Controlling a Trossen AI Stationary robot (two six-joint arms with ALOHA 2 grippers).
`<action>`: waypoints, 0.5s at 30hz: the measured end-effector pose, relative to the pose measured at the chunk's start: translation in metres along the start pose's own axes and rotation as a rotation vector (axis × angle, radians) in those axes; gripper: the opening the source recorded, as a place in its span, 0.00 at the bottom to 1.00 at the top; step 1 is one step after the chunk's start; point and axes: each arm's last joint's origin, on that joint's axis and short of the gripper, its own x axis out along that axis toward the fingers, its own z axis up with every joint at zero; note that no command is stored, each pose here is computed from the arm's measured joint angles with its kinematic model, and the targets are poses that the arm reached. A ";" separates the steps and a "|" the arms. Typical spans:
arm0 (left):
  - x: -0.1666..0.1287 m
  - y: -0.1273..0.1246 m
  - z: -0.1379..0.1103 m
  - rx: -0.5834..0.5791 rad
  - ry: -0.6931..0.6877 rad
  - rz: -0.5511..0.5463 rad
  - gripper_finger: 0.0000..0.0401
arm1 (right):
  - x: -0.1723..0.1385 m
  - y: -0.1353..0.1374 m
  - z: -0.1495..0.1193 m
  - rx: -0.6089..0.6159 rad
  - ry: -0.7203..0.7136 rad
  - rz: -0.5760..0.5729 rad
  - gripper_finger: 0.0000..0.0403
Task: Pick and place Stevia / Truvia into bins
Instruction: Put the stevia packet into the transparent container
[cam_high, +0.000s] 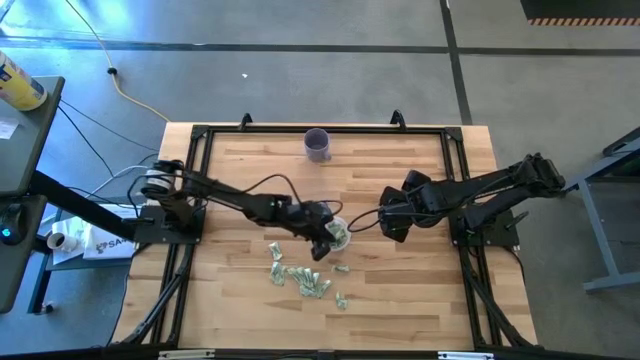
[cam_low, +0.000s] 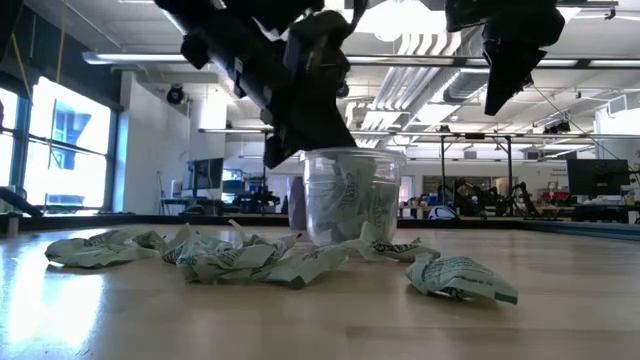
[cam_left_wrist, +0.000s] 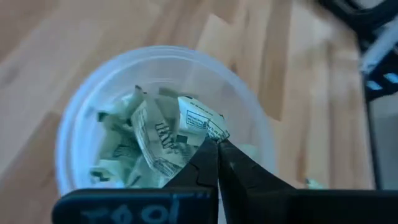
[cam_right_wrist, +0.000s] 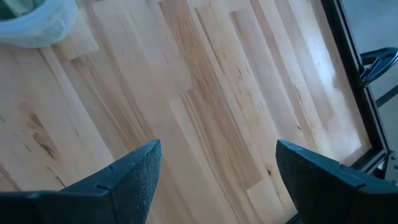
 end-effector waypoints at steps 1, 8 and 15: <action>0.002 0.000 0.001 0.006 0.008 0.023 0.08 | 0.000 0.000 0.000 0.003 -0.003 0.000 0.76; 0.003 -0.005 0.015 0.016 -0.001 0.152 0.16 | 0.000 0.001 0.001 0.010 -0.010 0.006 0.76; -0.004 -0.012 0.025 0.021 0.063 0.169 0.39 | 0.000 0.001 0.001 0.011 -0.010 0.007 0.76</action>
